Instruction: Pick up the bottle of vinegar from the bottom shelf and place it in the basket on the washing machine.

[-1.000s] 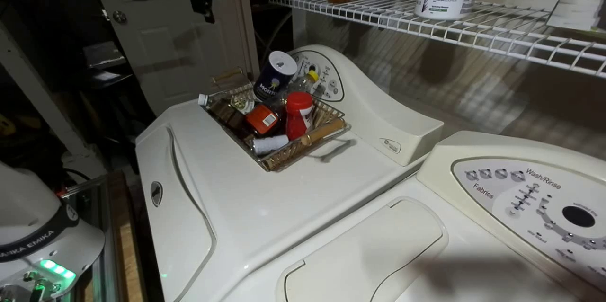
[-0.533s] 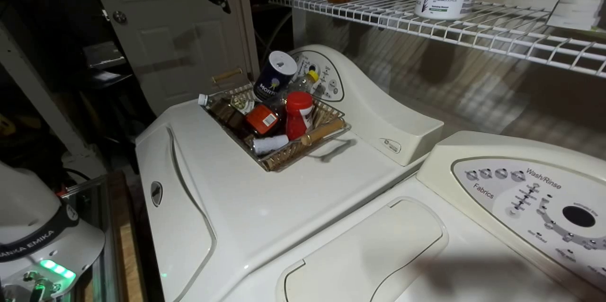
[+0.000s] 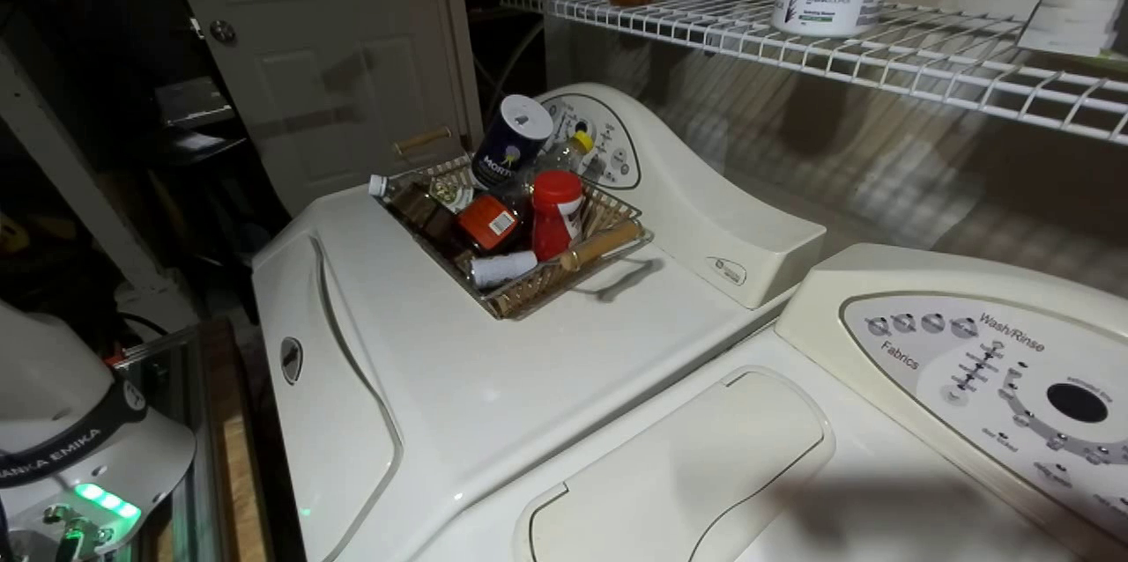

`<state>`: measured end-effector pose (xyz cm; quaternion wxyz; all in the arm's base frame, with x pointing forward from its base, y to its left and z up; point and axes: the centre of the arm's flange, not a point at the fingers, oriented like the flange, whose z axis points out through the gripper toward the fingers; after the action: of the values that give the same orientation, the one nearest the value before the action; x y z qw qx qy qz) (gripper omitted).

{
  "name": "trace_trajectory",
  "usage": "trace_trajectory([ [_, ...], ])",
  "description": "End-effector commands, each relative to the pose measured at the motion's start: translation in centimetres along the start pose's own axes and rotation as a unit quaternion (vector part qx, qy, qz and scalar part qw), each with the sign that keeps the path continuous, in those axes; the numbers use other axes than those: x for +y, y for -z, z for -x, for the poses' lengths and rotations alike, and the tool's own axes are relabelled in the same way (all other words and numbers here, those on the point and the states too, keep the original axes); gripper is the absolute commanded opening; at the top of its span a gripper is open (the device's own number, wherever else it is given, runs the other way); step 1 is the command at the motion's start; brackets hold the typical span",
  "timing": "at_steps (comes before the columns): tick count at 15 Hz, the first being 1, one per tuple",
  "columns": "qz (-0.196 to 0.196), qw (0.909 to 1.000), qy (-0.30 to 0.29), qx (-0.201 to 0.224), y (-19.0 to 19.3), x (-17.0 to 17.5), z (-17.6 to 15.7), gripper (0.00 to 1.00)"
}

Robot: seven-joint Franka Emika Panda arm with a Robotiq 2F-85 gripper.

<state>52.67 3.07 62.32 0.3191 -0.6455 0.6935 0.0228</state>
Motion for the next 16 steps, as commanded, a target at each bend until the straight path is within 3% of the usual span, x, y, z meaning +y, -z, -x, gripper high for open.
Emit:
trace_trajectory([
  [1,-0.031,0.9952,-0.09,-0.019,1.2,-2.2,0.1,1.0],
  [4,-0.063,0.9858,-0.154,-0.027,1.5,-2.9,-0.4,1.0],
  [5,-0.04,0.9929,-0.111,-0.012,1.8,-1.6,-0.6,1.0],
  [10,-0.051,0.9888,-0.139,-0.014,1.5,-2.0,-1.0,1.0],
  [11,-0.042,0.9893,-0.136,-0.032,1.5,-1.9,-0.9,1.0],
  [16,-0.116,0.9682,-0.199,-0.097,2.5,-3.7,-1.9,1.0],
])
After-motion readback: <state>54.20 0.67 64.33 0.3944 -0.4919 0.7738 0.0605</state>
